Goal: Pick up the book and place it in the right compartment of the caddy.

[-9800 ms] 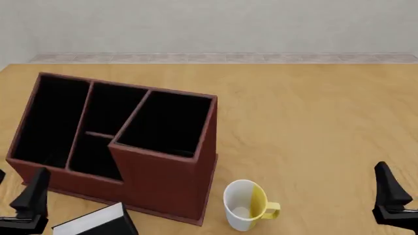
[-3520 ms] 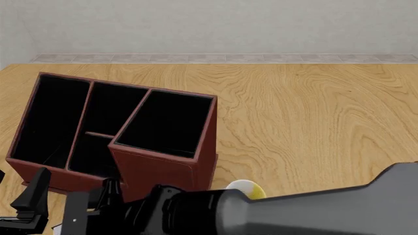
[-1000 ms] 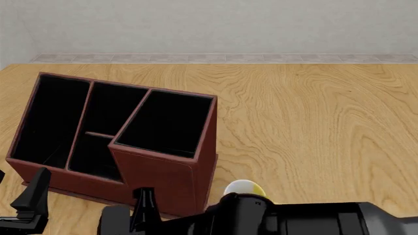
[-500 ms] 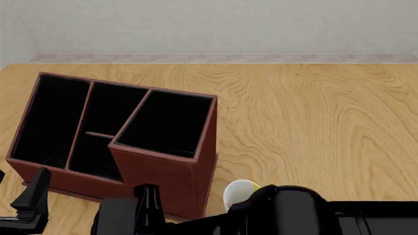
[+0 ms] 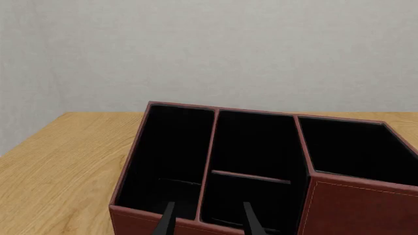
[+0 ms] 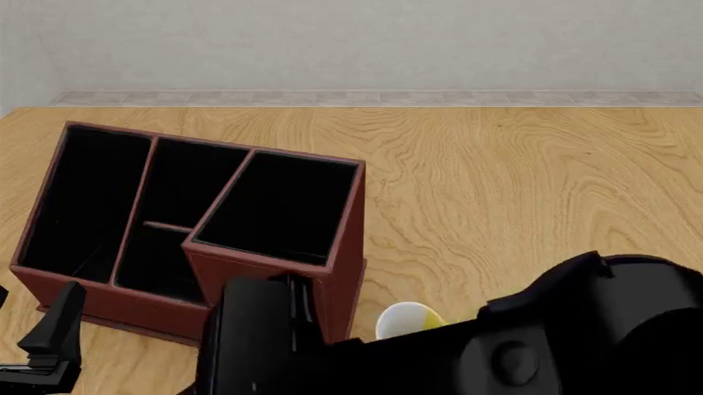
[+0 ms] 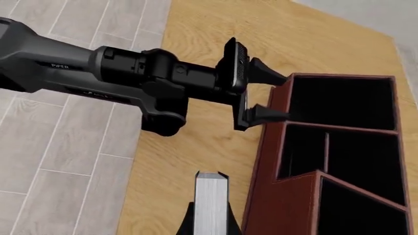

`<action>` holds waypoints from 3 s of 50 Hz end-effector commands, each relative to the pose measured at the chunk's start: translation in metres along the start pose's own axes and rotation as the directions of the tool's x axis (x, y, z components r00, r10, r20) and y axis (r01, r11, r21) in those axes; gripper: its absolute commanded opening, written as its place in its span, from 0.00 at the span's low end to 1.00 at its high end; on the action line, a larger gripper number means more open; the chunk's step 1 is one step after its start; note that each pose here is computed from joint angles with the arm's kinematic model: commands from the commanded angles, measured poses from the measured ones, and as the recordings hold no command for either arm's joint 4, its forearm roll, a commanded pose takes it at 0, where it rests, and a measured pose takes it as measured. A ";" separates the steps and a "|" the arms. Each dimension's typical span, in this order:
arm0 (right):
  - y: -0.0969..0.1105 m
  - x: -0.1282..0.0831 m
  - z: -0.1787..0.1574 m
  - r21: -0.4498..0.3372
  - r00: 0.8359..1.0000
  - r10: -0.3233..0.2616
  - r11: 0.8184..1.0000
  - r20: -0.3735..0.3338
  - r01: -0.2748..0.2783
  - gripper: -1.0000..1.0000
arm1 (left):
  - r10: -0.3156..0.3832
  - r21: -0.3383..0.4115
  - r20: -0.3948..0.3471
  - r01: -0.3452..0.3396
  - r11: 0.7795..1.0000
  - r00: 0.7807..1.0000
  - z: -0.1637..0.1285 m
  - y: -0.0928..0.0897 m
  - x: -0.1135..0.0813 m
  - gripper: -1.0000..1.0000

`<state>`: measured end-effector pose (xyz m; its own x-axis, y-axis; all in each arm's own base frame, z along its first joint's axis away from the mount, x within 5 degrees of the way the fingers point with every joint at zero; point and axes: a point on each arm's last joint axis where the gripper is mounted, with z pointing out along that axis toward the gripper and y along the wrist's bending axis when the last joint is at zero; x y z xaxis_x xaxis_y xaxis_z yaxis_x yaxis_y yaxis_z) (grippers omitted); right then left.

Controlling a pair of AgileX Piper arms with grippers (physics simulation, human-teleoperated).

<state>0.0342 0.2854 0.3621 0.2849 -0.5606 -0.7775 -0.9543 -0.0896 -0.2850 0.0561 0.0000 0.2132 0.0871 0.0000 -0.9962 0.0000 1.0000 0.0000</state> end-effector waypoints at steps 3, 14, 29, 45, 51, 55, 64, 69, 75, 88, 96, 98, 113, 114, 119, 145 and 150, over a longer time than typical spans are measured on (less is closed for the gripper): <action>-0.010 -0.004 -0.034 0.047 1.000 0.006 0.999 0.020 -0.007 0.00 | 0.000 0.000 0.000 0.000 1.000 1.000 0.000 0.000 0.000 1.00; -0.024 -0.016 -0.083 0.108 0.997 0.018 0.994 0.080 -0.027 0.00 | 0.000 0.000 0.000 0.000 1.000 1.000 0.000 0.000 0.000 1.00; -0.035 -0.043 -0.131 0.146 0.984 0.053 0.986 0.168 -0.078 0.00 | 0.000 0.000 0.000 0.000 1.000 1.000 0.000 0.000 0.000 1.00; -0.052 -0.095 -0.167 0.167 0.966 0.032 0.983 0.255 -0.077 0.00 | 0.000 0.000 0.000 0.000 1.000 1.000 0.000 0.000 0.000 1.00; -0.057 -0.103 -0.167 0.175 0.968 0.031 0.982 0.249 -0.076 0.00 | 0.000 0.000 0.000 0.000 1.000 1.000 0.000 0.000 0.000 1.00; -0.061 -0.109 -0.164 0.174 0.968 0.044 0.981 0.247 -0.089 0.00 | 0.000 0.000 0.000 0.000 1.000 1.000 0.000 0.000 0.000 1.00; -0.068 -0.103 -0.130 0.156 0.982 0.106 0.979 0.157 -0.130 0.00 | 0.000 0.000 0.000 0.000 1.000 1.000 0.000 0.000 0.000 1.00; -0.075 -0.099 -0.120 0.167 0.983 0.134 0.974 0.130 -0.154 0.00 | 0.000 0.000 0.000 0.000 1.000 1.000 0.000 0.000 0.000 1.00; -0.085 -0.103 -0.114 0.184 0.983 0.148 0.969 0.110 -0.167 0.00 | 0.000 0.000 0.000 0.000 1.000 1.000 0.000 0.000 0.000 1.00; -0.115 -0.119 -0.101 0.223 0.991 0.130 0.965 0.042 -0.136 0.00 | 0.000 0.000 0.000 0.000 1.000 1.000 0.000 0.000 0.000 1.00; -0.123 -0.109 -0.080 0.220 0.989 0.146 0.966 -0.025 -0.137 0.00 | 0.000 0.000 0.000 0.000 1.000 1.000 0.000 0.000 0.000 1.00; -0.126 -0.106 -0.078 0.225 0.988 0.149 0.965 -0.038 -0.137 0.00 | 0.000 0.000 0.000 0.000 1.000 1.000 0.000 0.000 0.000 1.00; -0.145 -0.086 -0.080 0.278 0.976 0.202 0.945 -0.084 -0.172 0.00 | 0.000 0.000 0.000 0.000 1.000 1.000 0.000 0.000 0.000 1.00; -0.147 -0.085 -0.082 0.284 0.976 0.203 0.943 -0.085 -0.171 0.00 | 0.000 0.000 0.000 0.000 1.000 1.000 0.000 0.000 0.000 1.00; -0.152 -0.082 -0.084 0.301 0.973 0.217 0.936 -0.082 -0.183 0.00 | 0.000 0.000 0.000 0.000 1.000 1.000 0.000 0.000 0.000 1.00; -0.164 -0.067 -0.061 0.301 0.960 0.238 0.935 -0.145 -0.187 0.00 | 0.000 0.000 0.000 0.000 1.000 1.000 0.000 0.000 0.000 1.00; -0.165 -0.065 -0.057 0.306 0.959 0.246 0.932 -0.139 -0.195 0.00 | 0.000 0.000 0.000 0.000 1.000 1.000 0.000 0.000 0.000 1.00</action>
<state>0.1626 0.2885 0.4955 0.0496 -0.6795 -0.7320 -0.9244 0.2463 -0.2913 0.0561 0.0000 0.2132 0.0871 0.0000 -0.9962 0.0000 1.0000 0.0000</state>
